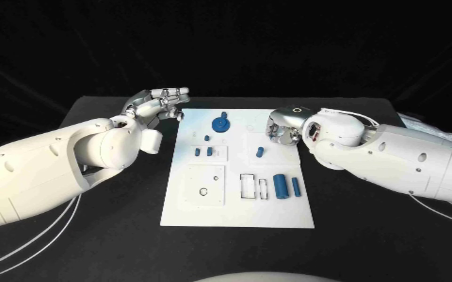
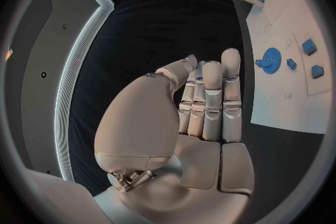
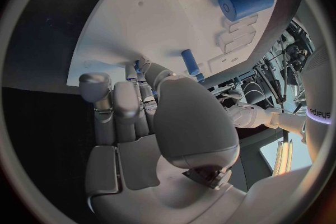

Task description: Assemble the parts on the task board

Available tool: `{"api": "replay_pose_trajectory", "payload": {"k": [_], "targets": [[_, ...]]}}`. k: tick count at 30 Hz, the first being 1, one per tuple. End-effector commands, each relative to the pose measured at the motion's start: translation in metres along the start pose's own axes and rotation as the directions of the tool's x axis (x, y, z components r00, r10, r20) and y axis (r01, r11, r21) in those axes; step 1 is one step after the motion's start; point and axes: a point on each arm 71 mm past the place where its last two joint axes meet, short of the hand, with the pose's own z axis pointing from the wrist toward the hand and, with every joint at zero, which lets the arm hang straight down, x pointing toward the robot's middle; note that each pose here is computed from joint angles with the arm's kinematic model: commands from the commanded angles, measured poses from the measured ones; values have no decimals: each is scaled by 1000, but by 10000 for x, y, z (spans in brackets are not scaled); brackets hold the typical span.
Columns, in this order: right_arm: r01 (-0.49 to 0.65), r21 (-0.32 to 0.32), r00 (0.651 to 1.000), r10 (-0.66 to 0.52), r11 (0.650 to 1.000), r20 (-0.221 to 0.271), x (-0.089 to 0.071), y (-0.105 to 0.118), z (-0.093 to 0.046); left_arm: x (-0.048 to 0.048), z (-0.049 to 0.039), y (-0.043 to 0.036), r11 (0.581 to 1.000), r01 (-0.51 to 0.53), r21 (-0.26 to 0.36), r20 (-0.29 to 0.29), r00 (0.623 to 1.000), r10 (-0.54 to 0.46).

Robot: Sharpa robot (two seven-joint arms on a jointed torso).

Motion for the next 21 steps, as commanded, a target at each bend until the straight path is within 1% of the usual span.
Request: {"api": "replay_pose_trajectory", "payload": {"k": [1,12,21], "targets": [[3,-24,999,-4,1000,-34,80,62,-3,4,3,6,1000,1,-12,-15,1000,-1],[6,-31,1000,-7,999,-22,69,93,-1,-34,10,10,1000,-12,-15,-7,1000,12],[51,0,998,-51,999,-34,80,60,9,-21,8,12,1000,-11,-17,-11,1000,11]]}}
